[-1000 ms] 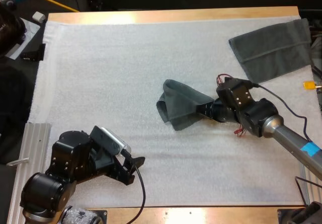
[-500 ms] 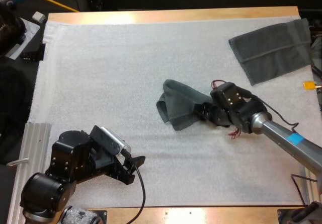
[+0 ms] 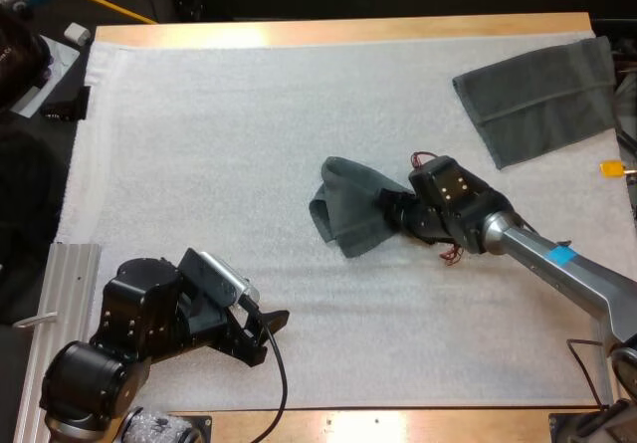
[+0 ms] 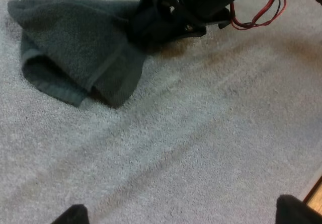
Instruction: Pick towel from pile, fold and stack
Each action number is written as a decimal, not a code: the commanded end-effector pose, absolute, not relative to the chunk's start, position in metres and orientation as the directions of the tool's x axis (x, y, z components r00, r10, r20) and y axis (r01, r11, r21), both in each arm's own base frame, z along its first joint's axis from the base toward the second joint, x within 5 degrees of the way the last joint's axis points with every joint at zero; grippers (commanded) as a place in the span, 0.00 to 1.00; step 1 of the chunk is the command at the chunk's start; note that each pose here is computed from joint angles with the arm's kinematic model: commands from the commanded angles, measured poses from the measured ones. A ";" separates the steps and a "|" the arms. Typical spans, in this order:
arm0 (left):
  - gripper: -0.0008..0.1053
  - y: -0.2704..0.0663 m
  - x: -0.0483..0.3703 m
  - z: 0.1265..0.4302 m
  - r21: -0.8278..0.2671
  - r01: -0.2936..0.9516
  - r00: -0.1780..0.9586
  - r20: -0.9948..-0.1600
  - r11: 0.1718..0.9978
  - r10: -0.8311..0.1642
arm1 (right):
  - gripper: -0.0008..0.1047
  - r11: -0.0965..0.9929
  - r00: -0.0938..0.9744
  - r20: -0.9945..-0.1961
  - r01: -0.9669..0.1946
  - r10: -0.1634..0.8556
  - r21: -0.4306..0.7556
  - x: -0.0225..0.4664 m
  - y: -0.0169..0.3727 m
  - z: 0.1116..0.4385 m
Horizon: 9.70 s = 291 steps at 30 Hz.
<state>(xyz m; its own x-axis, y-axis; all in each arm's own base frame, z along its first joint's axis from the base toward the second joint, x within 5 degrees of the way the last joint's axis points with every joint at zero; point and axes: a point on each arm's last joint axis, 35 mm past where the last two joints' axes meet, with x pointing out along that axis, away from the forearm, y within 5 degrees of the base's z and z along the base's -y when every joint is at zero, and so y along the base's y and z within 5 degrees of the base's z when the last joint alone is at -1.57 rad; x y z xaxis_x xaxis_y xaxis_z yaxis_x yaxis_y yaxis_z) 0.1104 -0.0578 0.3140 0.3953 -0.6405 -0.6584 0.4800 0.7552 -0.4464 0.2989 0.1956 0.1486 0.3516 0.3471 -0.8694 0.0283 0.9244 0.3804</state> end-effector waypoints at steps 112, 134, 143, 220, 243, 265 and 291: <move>0.67 -0.059 0.112 0.318 -0.448 0.494 0.408 -0.637 0.745 -0.654 | 0.55 0.887 0.374 -0.812 -0.296 0.448 0.354 0.293 0.200 0.204; 0.67 -0.059 0.112 0.318 -0.449 0.493 0.408 -0.637 0.745 -0.654 | 0.21 0.926 0.274 -0.884 -0.118 0.378 0.359 0.308 0.205 0.139; 0.67 -0.059 0.112 0.318 -0.451 0.492 0.405 -0.638 0.745 -0.655 | 0.01 0.910 0.350 -0.846 -0.250 0.402 0.330 0.307 0.204 0.174; 0.68 -0.059 0.112 0.316 -0.459 0.479 0.397 -0.647 0.748 -0.651 | 0.63 0.857 0.298 -0.922 -0.511 0.248 0.065 0.201 0.217 0.247; 0.67 -0.058 0.108 0.312 -0.474 0.455 0.358 -0.678 0.754 -0.642 | 0.61 0.886 0.184 -0.937 -0.418 0.297 0.199 0.198 0.178 0.178; 0.67 -0.056 0.105 0.310 -0.485 0.434 0.335 -0.695 0.759 -0.636 | 0.45 0.877 0.194 -0.864 -0.233 0.465 0.419 0.221 0.208 0.129; 0.67 -0.057 0.105 0.310 -0.482 0.437 0.337 -0.695 0.759 -0.635 | 0.02 0.865 0.339 -0.818 -0.370 0.465 0.338 0.209 0.193 0.198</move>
<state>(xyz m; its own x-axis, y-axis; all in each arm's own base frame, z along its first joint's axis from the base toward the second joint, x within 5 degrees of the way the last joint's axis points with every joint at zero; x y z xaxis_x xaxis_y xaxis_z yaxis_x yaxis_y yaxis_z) 0.1042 -0.0558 0.3087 0.3409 -0.6274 -0.7002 0.4359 0.7653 -0.4736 0.2118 0.1968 0.1845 0.3265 0.4790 -0.8149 -0.3369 0.8644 0.3731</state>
